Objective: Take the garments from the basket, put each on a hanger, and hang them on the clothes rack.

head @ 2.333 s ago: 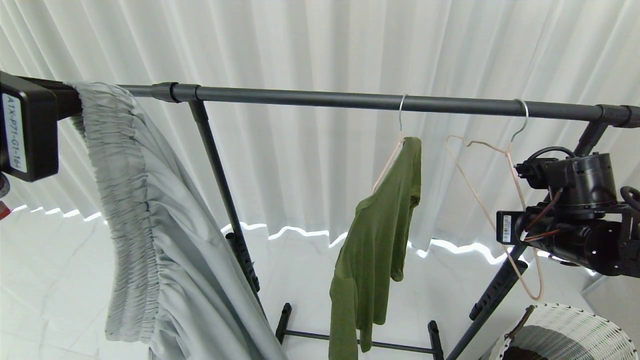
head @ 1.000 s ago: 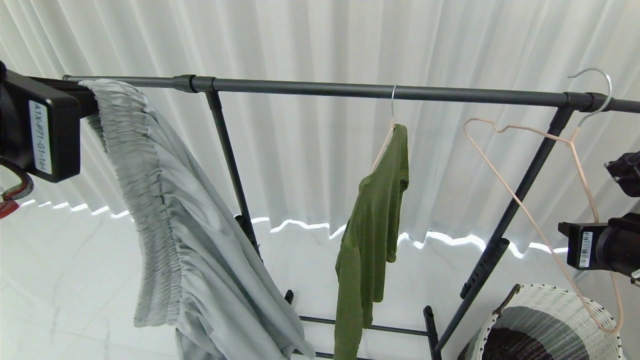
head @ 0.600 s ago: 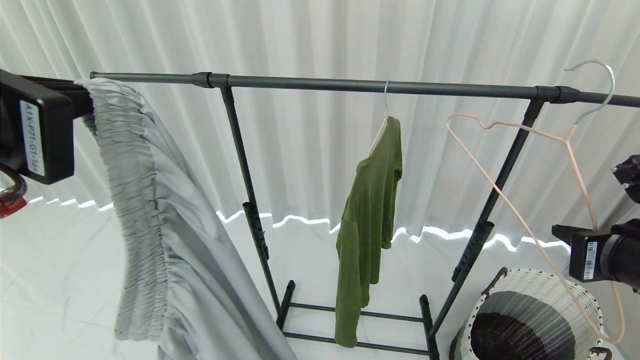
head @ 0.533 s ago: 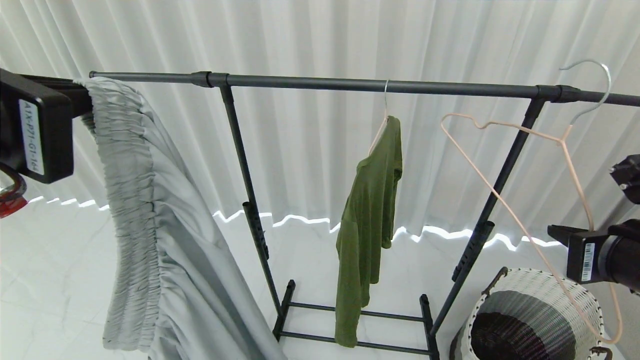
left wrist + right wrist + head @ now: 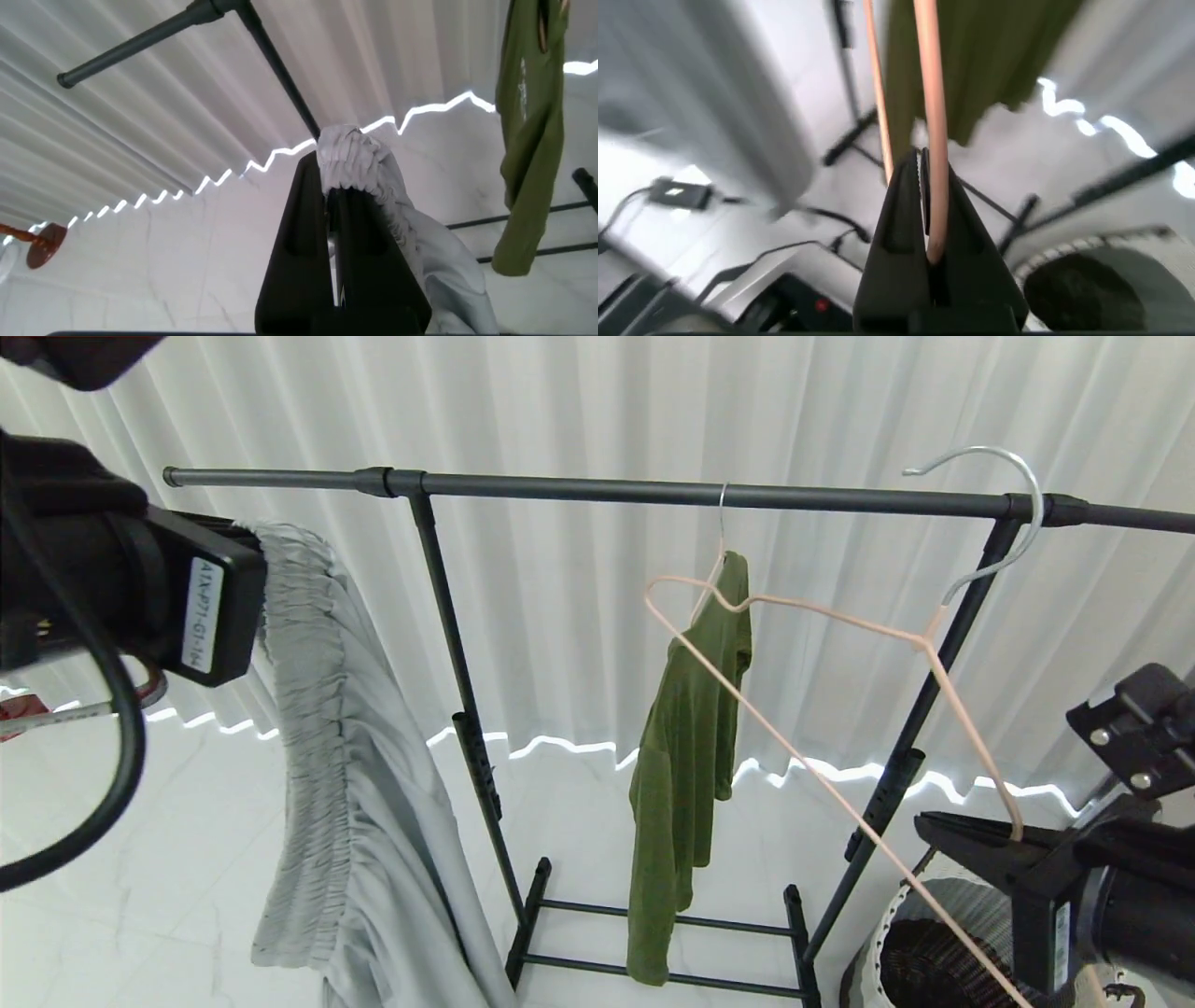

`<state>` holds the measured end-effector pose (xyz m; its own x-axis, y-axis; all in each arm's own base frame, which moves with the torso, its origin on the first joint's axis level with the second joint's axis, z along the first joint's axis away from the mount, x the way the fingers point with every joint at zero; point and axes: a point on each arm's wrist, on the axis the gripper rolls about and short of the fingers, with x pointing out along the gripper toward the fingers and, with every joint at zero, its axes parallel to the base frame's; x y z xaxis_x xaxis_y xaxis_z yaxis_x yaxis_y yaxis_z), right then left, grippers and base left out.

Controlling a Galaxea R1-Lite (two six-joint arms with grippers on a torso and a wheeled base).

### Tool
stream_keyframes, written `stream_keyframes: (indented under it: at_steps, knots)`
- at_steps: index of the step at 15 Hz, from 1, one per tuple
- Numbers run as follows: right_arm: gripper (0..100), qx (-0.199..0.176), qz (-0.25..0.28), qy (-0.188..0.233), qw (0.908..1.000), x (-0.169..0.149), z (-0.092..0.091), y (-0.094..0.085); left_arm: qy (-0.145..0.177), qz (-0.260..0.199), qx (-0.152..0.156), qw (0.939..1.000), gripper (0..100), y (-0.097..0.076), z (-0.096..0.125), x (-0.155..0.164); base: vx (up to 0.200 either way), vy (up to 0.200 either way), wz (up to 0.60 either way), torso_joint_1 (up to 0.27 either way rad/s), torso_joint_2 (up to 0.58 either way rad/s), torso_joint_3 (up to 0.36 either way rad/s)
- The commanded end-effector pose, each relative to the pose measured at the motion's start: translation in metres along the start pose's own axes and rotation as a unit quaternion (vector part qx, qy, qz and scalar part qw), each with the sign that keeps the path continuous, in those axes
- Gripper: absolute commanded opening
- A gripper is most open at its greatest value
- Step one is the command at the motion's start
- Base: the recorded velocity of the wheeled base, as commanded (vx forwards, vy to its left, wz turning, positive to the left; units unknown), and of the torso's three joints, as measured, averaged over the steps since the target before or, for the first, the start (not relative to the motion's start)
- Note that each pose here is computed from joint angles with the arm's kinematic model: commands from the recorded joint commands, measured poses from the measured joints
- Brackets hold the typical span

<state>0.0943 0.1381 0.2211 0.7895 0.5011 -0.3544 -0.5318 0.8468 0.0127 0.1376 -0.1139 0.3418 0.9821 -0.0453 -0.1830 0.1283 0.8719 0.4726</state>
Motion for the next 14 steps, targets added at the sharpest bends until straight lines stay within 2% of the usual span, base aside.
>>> stream_keyframes:
  at_steps: [1,2,4,9,14]
  knots:
    - [0,-0.021,0.046,0.006,0.9987,-0.002,-0.003,0.018,0.027,0.02,0.008,0.9994,0,-0.011,0.01,0.031,0.0,0.0,0.0,0.0,0.0,0.0]
    - [0,-0.027,0.073,0.001,0.997,-0.008,-0.001,0.026,0.041,0.052,0.003,0.9978,0,-0.013,0.019,0.051,0.0,0.0,0.0,0.0,0.0,0.0]
    - [0,-0.031,0.09,-0.003,0.9954,-0.012,0.0,0.031,0.052,0.082,-0.003,0.9953,0,-0.012,0.027,0.07,0.0,0.0,0.0,0.0,0.0,0.0]
    - [0,-0.056,0.136,-0.014,0.989,-0.017,0.008,0.033,0.064,0.105,-0.013,0.9923,0,-0.015,0.037,0.109,0.0,0.0,0.0,0.0,0.0,0.0]
    - [0,-0.055,0.15,-0.014,0.9871,-0.013,0.012,0.037,0.051,0.105,-0.022,0.9929,0,-0.02,0.049,0.119,0.0,0.0,0.0,0.0,0.0,0.0]
